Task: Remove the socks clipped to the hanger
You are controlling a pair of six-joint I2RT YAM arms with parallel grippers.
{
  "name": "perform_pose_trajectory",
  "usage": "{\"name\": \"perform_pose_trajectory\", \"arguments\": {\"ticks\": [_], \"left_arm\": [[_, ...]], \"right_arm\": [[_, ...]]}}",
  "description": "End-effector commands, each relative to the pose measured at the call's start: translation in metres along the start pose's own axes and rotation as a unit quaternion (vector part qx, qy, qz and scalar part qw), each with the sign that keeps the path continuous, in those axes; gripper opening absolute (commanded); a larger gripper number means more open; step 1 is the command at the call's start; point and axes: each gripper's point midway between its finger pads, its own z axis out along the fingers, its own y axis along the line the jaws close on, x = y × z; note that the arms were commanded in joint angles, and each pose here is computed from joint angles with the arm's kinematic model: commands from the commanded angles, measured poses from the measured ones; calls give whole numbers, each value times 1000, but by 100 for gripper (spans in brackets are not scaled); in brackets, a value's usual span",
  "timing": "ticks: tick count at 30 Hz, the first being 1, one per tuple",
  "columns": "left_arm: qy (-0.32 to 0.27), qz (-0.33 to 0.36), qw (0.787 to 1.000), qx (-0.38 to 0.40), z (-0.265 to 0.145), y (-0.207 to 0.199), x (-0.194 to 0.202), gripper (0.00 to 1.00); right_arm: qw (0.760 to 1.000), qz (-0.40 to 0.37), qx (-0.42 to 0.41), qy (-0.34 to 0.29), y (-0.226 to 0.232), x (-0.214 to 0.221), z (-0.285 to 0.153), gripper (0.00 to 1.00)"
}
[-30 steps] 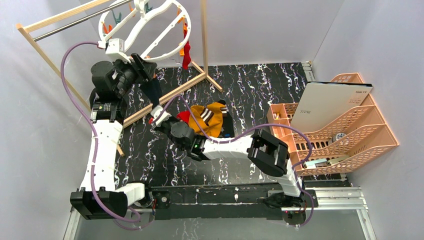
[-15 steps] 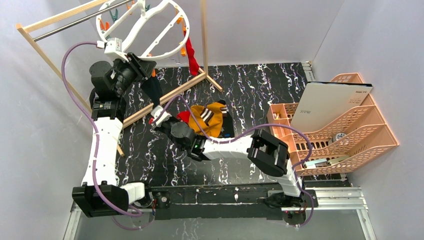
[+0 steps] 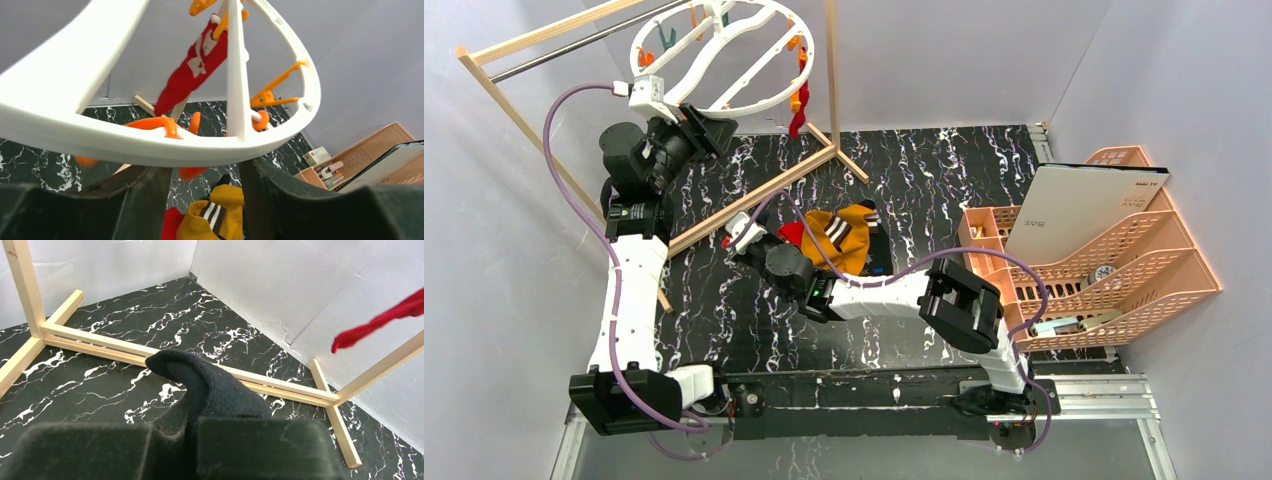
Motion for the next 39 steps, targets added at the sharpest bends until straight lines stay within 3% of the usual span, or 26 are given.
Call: {"name": "perform_pose_trajectory", "arguments": {"ticks": [1,3,7,9,20,21,23,24,26,34,39], "left_arm": [[-18,21,1000,-7,-11,-3,-11,50],[-17,21,1000,-9,-11,-2,-10,53],[-18,28,999,-19,-14,0,-11,77],[-19,34,999,-23,-15,0,-13,84],[-22,80,990,-116,-43,18,-28,90],[-21,82,989,-125,-45,20,-28,90],[-22,85,985,-147,-50,26,-31,90],[-22,86,984,-157,-53,28,-32,90],[-23,90,979,-180,-60,33,-35,90],[-40,122,957,-259,-102,38,-51,90],[-44,141,953,-263,-113,29,-55,90]], "right_arm": [[999,20,15,-35,-12,-33,-3,1],[999,20,16,-34,-12,-33,-3,1],[999,16,24,-26,-16,-28,-7,1],[999,16,32,-19,-22,-25,-12,1],[992,38,76,89,-82,29,-50,1],[991,36,78,102,-85,36,-52,11],[988,26,76,129,-87,52,-54,48],[987,23,76,138,-89,59,-55,59],[985,19,77,151,-91,69,-56,72],[982,25,95,163,-116,79,-57,91],[985,62,105,122,-154,50,-46,93]]}}
